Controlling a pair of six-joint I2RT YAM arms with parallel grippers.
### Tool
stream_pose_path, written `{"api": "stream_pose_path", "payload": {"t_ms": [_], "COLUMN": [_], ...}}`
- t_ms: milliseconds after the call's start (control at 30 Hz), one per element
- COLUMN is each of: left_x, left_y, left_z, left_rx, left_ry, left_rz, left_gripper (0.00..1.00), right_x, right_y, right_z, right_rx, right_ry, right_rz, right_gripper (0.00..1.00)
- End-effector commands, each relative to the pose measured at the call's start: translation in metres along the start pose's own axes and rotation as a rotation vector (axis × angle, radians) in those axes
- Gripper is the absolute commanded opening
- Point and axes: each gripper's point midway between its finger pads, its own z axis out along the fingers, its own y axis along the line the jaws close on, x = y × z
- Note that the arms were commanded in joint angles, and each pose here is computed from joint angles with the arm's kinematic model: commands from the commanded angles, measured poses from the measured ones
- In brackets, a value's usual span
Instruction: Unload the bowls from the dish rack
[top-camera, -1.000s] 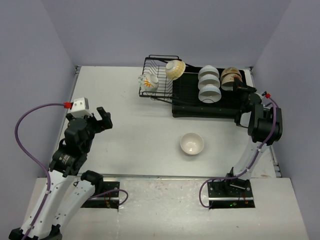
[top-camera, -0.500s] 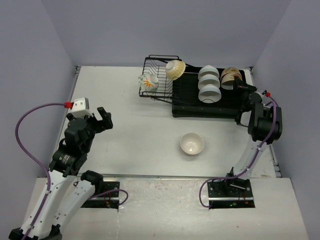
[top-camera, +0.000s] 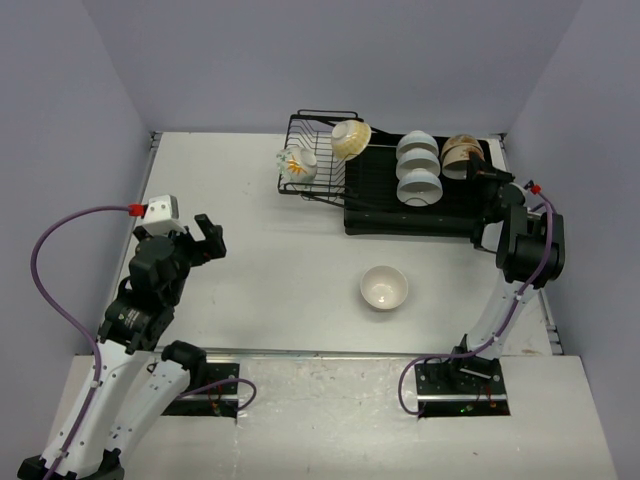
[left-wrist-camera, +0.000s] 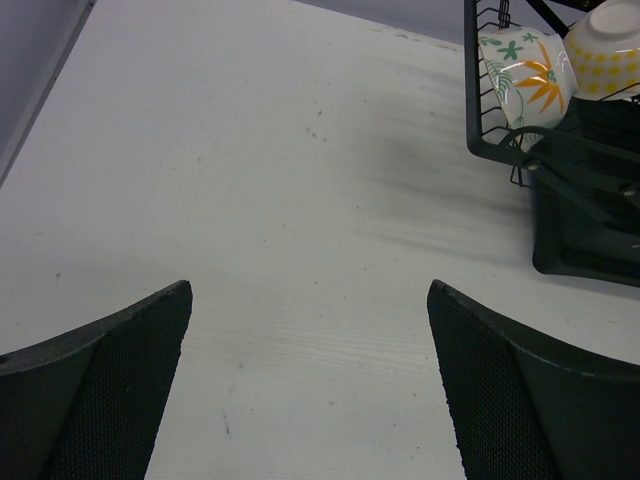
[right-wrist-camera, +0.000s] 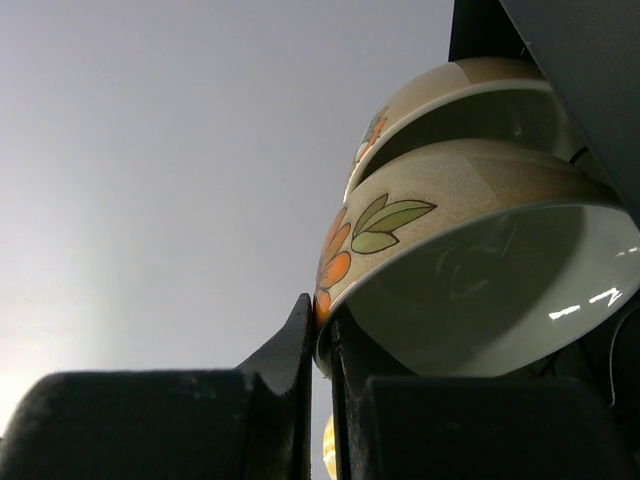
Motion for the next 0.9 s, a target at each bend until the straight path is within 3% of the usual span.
{"api": "stream_pose_path", "payload": {"t_ms": [0,867], "left_x": [-0.007,-0.009], "left_y": [-0.006,-0.006], "left_z": [0.002,0.001], "left_rx": [0.027,0.03], "left_ry": [-0.026,-0.033], "left_rz": [0.006,0.005], "left_gripper": [1.0,1.0], "right_x": [0.029,0.045], "right_y": [0.13,0.161], "right_z": [-0.02,-0.03], "right_rx": [-0.48,-0.549], "right_ry": [0.112,0.178], "right_rz": [-0.083,-0.138], "right_gripper": [0.0,0.0]}}
